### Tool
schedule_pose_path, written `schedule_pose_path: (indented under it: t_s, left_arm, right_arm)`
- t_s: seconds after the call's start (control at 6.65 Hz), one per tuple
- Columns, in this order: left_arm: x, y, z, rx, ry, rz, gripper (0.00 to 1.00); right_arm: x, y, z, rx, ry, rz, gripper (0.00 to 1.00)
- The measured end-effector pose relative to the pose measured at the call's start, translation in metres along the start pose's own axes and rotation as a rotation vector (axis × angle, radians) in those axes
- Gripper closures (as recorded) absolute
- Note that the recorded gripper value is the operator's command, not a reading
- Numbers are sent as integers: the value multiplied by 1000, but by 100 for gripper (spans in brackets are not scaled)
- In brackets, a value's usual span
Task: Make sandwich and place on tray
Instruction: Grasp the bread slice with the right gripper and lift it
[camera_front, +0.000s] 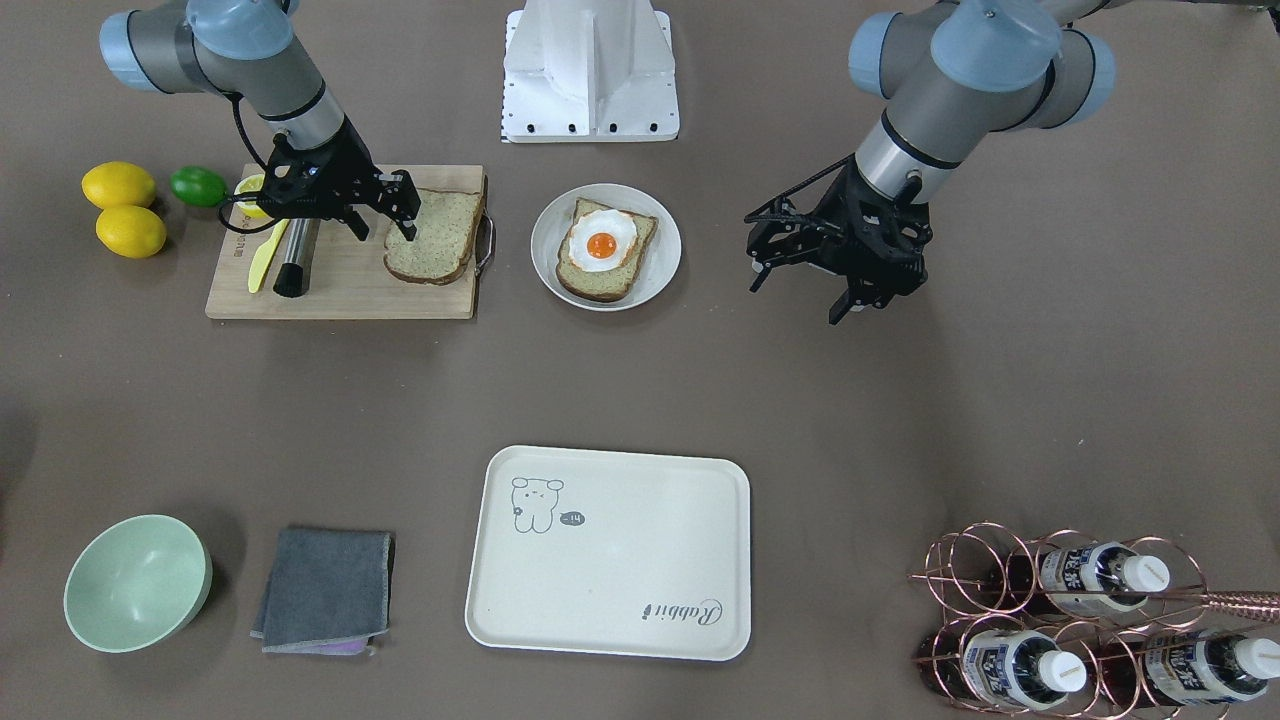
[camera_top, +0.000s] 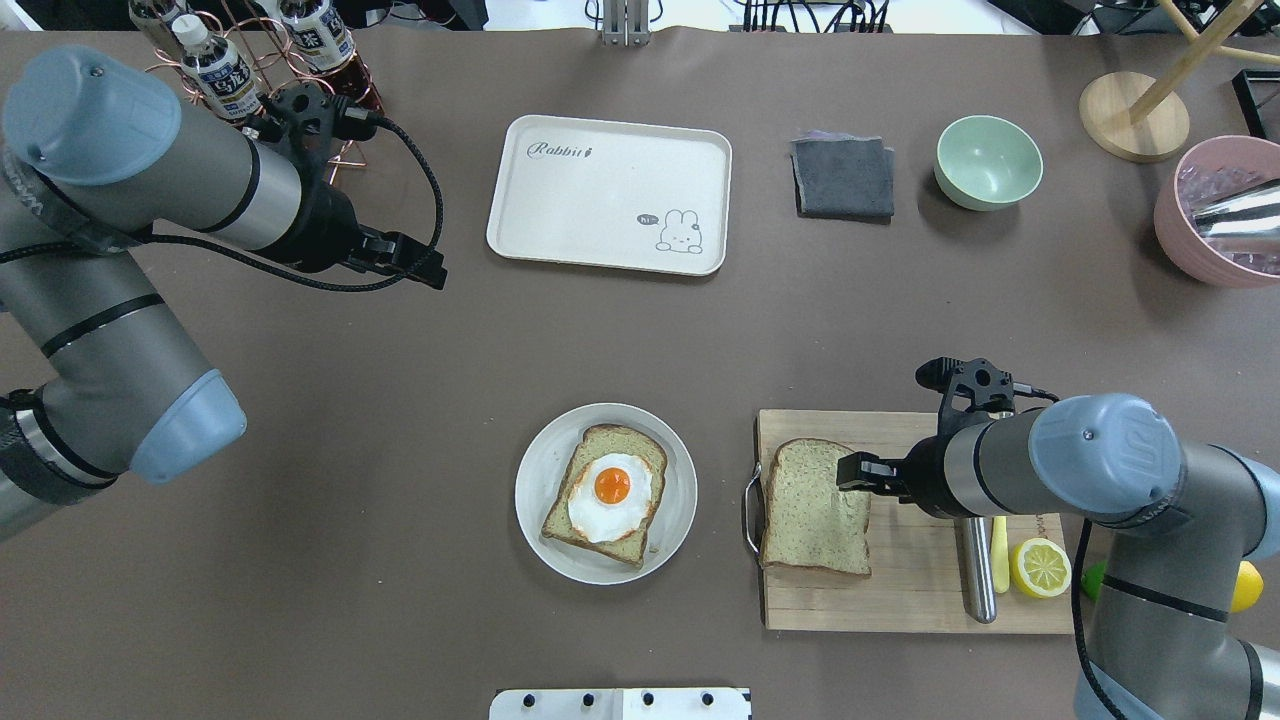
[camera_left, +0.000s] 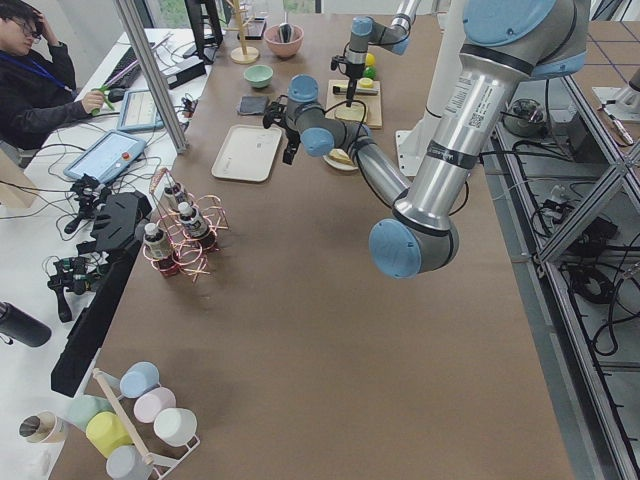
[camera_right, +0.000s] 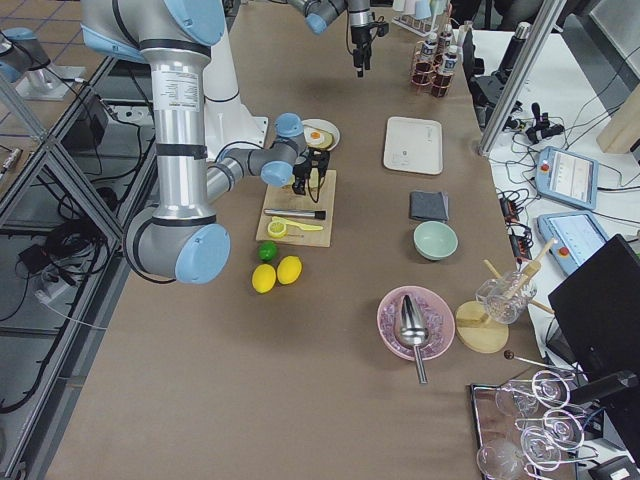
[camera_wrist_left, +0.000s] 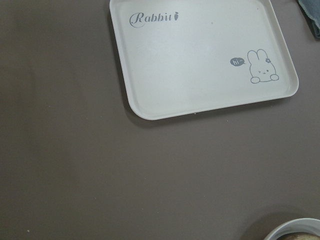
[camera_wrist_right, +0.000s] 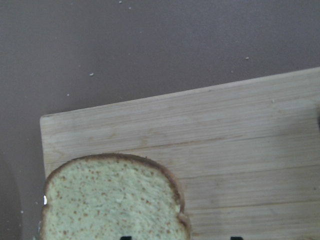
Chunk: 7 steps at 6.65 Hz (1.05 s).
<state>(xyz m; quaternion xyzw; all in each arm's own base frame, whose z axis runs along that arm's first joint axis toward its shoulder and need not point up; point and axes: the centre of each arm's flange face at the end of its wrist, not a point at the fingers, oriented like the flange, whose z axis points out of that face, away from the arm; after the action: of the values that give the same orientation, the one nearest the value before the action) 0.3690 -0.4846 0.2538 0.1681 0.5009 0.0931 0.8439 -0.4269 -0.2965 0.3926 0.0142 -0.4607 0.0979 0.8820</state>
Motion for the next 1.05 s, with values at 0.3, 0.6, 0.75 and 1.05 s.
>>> schedule_pose_path:
  t_s: [0.3,0.6,0.75,1.05]
  left_arm:
    - [2,0,0,1,2,2,1]
    - [2,0,0,2,2,3,1]
    - [2,0,0,2,2,4,1]
    - [2,0,0,2,2,4,1]
  right_arm:
    - [-3,3,2,-2,-2,-3,98]
    - [-5,3,1,-3,-6,-6,100]
    - [-6,4,1,-3,-9,-10,100]
    - [-9,-8,-12,3,-30,-5,100]
